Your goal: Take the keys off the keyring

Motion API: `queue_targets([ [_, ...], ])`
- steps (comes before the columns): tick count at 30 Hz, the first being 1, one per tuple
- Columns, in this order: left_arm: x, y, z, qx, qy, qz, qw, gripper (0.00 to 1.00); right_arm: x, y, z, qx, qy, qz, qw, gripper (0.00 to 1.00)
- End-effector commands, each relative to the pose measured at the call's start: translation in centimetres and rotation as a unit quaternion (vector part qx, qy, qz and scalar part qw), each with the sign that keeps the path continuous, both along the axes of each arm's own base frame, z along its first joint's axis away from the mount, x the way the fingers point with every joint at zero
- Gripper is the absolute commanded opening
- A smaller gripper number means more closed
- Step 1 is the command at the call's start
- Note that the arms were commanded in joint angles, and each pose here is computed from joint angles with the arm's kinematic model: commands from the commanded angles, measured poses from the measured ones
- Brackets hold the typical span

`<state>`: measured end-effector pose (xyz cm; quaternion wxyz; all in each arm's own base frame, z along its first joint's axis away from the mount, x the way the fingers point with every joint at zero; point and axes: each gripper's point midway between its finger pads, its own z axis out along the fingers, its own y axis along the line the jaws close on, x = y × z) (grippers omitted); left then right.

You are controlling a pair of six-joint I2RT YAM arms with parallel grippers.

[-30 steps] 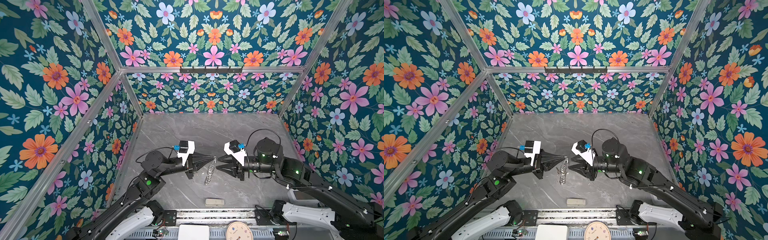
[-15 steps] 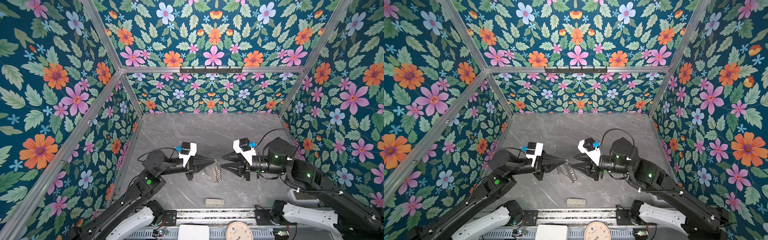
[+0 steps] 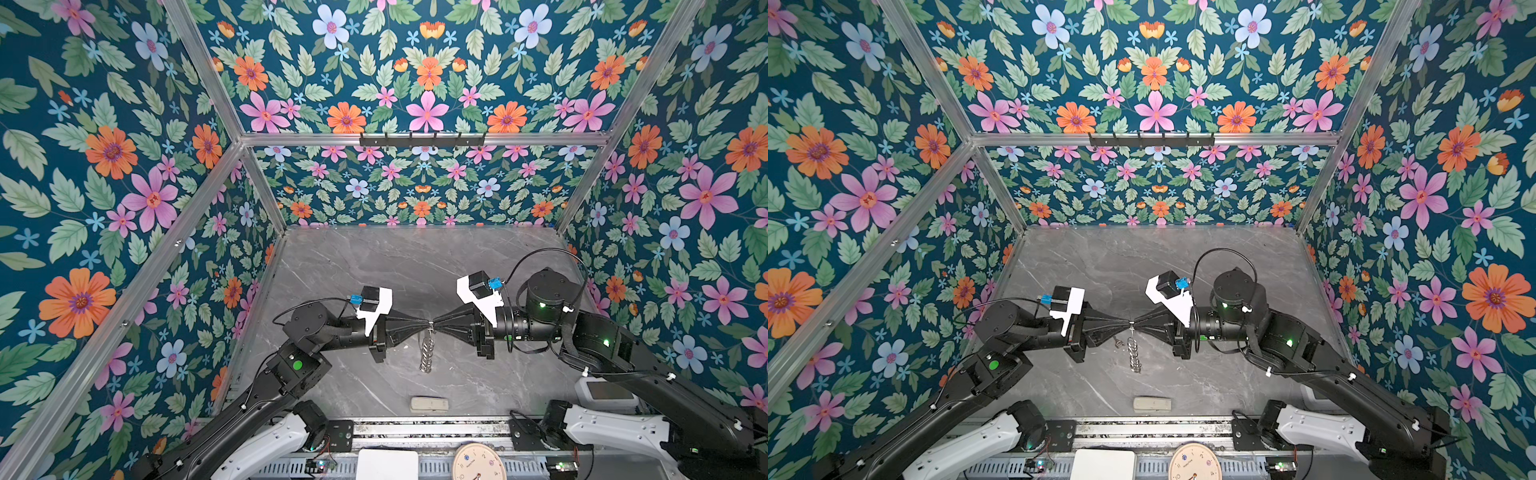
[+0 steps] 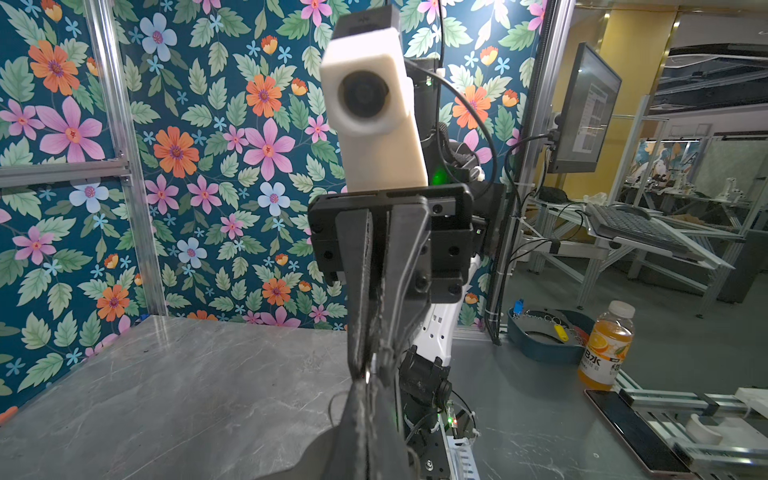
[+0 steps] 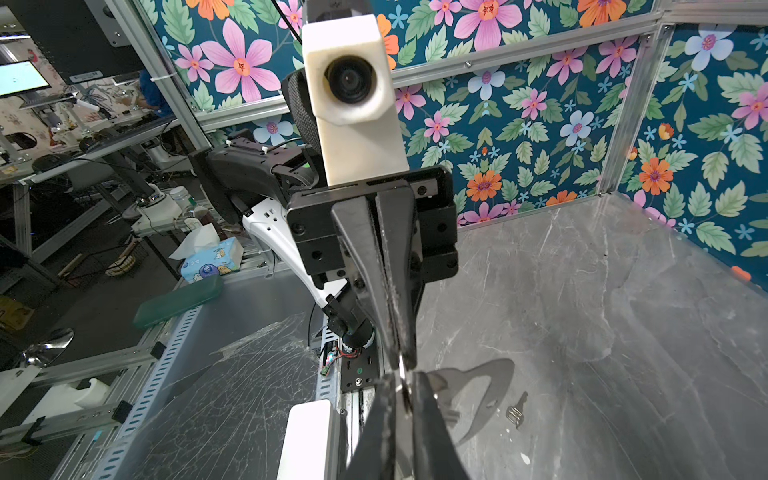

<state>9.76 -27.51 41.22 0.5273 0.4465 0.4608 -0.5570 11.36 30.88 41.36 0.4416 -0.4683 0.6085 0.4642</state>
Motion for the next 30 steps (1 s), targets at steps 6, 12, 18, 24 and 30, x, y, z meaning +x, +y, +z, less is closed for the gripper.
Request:
queue_targets([
  [6,0.0,0.1,1.1,-0.018,-0.009,0.000,1.000,0.00,0.0,0.2,0.2,0.002,0.009,0.003,1.000,0.00],
  [12,0.2,0.0,1.0,-0.004,0.002,0.004,1.000,0.01,0.3,-0.3,0.1,-0.009,0.026,0.000,1.000,0.00],
  [18,0.3,-0.5,-0.1,0.048,0.027,-0.002,0.998,0.25,0.8,-1.7,-0.6,-0.056,0.060,-0.003,0.997,0.00],
  [24,0.4,-1.0,-0.7,0.101,0.051,-0.013,0.993,0.30,0.7,-2.0,-1.4,-0.108,0.070,0.002,0.992,0.00],
  [30,0.5,-1.7,-1.2,0.142,0.073,-0.031,0.987,0.30,0.8,-2.0,-1.5,-0.124,0.069,0.005,0.990,0.00],
])
